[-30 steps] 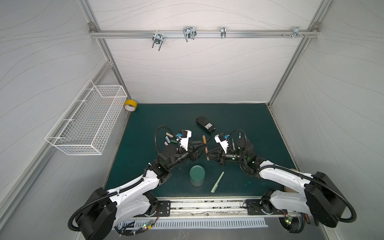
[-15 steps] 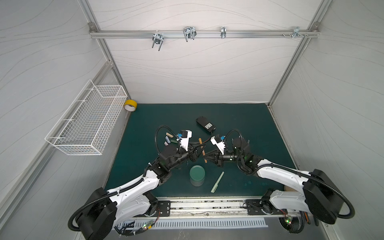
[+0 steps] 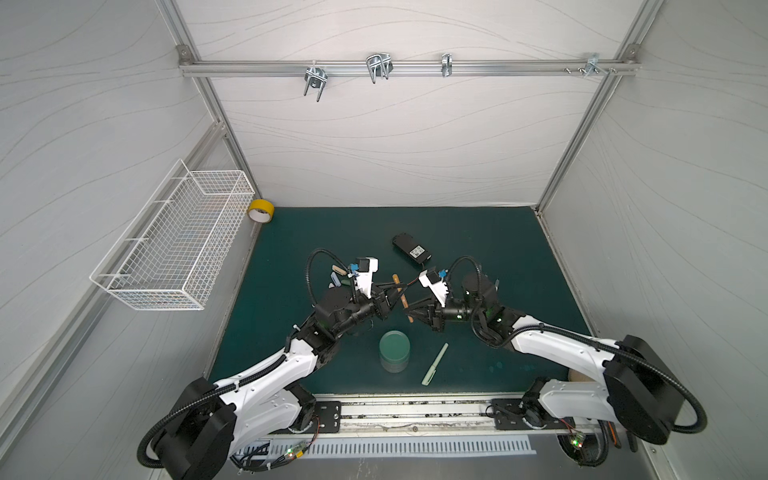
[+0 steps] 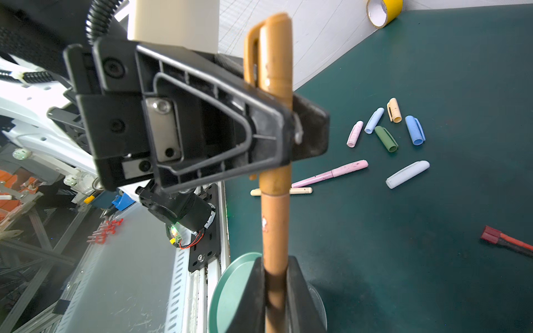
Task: Open the pen caps
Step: 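Pull the right gripper with the orange pen body away from the left gripper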
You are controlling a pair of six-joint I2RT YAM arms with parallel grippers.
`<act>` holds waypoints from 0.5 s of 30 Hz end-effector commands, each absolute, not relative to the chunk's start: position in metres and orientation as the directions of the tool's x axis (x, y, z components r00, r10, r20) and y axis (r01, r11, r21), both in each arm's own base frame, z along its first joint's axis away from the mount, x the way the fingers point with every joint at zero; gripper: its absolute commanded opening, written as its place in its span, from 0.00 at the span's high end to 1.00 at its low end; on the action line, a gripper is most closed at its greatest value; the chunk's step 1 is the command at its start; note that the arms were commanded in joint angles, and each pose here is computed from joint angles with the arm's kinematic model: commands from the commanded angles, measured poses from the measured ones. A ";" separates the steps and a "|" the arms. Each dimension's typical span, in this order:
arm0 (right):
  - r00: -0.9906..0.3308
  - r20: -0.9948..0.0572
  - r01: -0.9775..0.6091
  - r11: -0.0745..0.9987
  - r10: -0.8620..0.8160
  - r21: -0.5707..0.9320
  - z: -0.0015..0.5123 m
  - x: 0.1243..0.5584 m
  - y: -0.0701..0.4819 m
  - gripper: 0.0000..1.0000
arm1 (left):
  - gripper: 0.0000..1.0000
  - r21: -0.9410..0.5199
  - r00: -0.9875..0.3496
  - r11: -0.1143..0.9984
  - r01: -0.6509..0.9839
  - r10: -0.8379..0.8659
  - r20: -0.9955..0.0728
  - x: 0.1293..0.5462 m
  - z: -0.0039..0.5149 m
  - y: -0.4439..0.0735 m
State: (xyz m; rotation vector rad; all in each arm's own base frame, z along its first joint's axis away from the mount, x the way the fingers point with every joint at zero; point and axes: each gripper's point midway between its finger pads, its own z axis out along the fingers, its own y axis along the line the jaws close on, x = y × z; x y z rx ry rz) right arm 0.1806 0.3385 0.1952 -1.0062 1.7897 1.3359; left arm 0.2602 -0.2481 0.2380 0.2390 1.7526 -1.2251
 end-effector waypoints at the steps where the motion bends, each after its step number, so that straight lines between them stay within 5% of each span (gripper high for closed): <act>1: -0.466 -0.851 -0.885 0.154 -0.242 0.440 0.185 0.172 0.343 1.00 | 1.00 -0.639 -0.471 0.498 0.586 -0.432 -0.769 0.278 0.259 -0.229; 8: -0.440 -0.849 -0.895 0.217 -0.293 0.389 0.171 0.177 0.348 1.00 | 1.00 -0.669 -0.469 0.537 0.514 -0.477 -0.743 0.289 0.252 -0.210; 15: -0.263 -0.877 -0.910 0.407 -0.401 0.087 0.159 0.188 0.348 1.00 | 1.00 -0.688 -0.460 0.573 0.445 -0.512 -0.725 0.297 0.248 -0.194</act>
